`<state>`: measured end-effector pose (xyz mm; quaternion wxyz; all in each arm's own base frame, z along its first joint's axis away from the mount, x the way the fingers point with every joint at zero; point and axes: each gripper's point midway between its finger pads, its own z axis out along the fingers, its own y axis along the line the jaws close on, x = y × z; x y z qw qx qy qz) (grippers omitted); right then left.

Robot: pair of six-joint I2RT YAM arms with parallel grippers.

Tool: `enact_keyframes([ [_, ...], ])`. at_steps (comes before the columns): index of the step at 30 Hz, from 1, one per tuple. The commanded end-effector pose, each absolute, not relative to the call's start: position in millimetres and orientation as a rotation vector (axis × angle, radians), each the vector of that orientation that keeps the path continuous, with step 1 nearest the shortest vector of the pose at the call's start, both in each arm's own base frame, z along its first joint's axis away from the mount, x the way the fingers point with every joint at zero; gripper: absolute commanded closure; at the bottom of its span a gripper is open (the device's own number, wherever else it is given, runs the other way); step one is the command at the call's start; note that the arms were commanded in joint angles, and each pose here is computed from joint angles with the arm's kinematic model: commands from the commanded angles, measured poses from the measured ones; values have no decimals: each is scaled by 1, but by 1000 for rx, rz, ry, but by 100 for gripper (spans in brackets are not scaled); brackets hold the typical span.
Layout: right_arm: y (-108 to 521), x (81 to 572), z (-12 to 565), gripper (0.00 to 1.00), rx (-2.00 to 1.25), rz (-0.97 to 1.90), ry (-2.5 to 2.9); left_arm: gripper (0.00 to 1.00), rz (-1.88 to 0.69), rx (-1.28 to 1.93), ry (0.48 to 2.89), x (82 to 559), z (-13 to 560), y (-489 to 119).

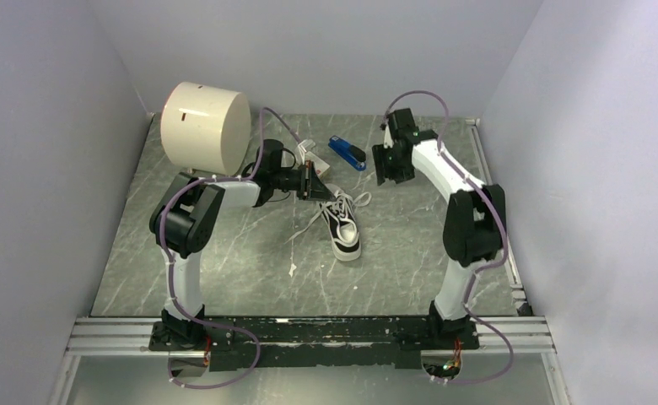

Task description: Tie the shoes

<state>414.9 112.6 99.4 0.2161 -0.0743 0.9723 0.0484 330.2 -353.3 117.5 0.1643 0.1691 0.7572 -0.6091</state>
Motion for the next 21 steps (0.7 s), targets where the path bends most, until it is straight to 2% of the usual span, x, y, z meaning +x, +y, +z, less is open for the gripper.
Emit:
enact_keyframes([
  [1,134,402,122,42,-626,44,2386,95,-1779,492,2130,324,132,-350],
  [4,172,387,120,46,-949,129,2032,95,-1767,483,2165,323,127,-348],
  [7,176,394,123,48,-969,197,1868,95,-1771,472,2181,323,127,-347],
  [10,187,386,104,53,-1178,251,1809,95,-1776,470,2188,324,129,-346],
  [16,196,386,80,53,-1299,298,1780,95,-1786,467,2189,327,132,-348],
  [21,196,369,81,51,-1240,350,1788,95,-1787,454,2190,331,134,-348],
])
